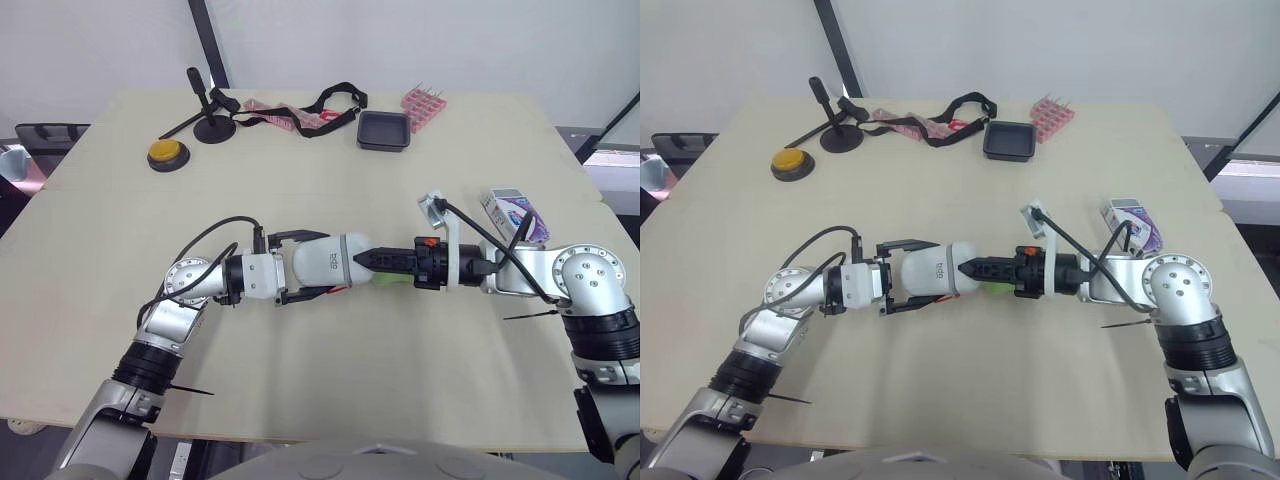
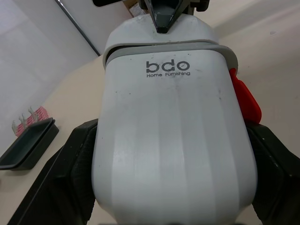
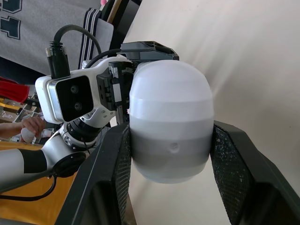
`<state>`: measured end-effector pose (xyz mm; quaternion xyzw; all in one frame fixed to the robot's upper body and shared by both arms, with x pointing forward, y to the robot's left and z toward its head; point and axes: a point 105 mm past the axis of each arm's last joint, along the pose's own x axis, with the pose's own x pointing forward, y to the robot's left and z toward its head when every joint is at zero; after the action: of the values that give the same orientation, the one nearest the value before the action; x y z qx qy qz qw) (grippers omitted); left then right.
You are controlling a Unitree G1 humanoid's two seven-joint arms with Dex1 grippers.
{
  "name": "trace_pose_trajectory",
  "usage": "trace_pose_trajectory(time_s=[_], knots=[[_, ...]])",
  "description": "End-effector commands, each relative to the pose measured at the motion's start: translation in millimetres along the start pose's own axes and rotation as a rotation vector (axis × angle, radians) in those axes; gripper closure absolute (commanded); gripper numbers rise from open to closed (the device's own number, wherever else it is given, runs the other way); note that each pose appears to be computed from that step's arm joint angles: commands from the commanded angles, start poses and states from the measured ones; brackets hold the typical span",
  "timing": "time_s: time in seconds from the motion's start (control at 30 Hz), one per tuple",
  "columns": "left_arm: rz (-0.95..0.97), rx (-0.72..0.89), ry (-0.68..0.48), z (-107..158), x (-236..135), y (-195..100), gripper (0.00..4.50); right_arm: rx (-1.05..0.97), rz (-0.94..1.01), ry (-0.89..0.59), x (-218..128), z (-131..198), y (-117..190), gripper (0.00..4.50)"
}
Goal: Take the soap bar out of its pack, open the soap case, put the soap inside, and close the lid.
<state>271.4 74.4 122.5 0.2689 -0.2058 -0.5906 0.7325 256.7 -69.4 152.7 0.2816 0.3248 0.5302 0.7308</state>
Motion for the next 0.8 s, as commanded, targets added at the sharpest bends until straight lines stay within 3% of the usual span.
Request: trace_pose_trajectory(time_s=[0.03, 0.3, 0.47, 0.8], knots=[[0.009, 0.035, -0.059, 16.0, 3.8, 4.7, 1.02, -0.001, 0.062, -0.006, 0.0, 2.6, 8.8, 2.52], [0.030, -0.035, -0.077, 19.0, -2.3, 5.6, 1.02, 0.115, 0.188, -0.025, -13.6, 2.0, 13.7, 2.52], [0.024, -0.061, -0.053, 15.6, -4.9, 6.2, 1.02, 0.120, 0.156, -0.014, -25.7, 2.7, 7.7, 2.52], [0.002, -0.134, 0.019, 0.4, -10.8, 2.4, 1.02, -0.121, -0.381, 0.056, -109.5, 30.7, -47.5, 2.52]])
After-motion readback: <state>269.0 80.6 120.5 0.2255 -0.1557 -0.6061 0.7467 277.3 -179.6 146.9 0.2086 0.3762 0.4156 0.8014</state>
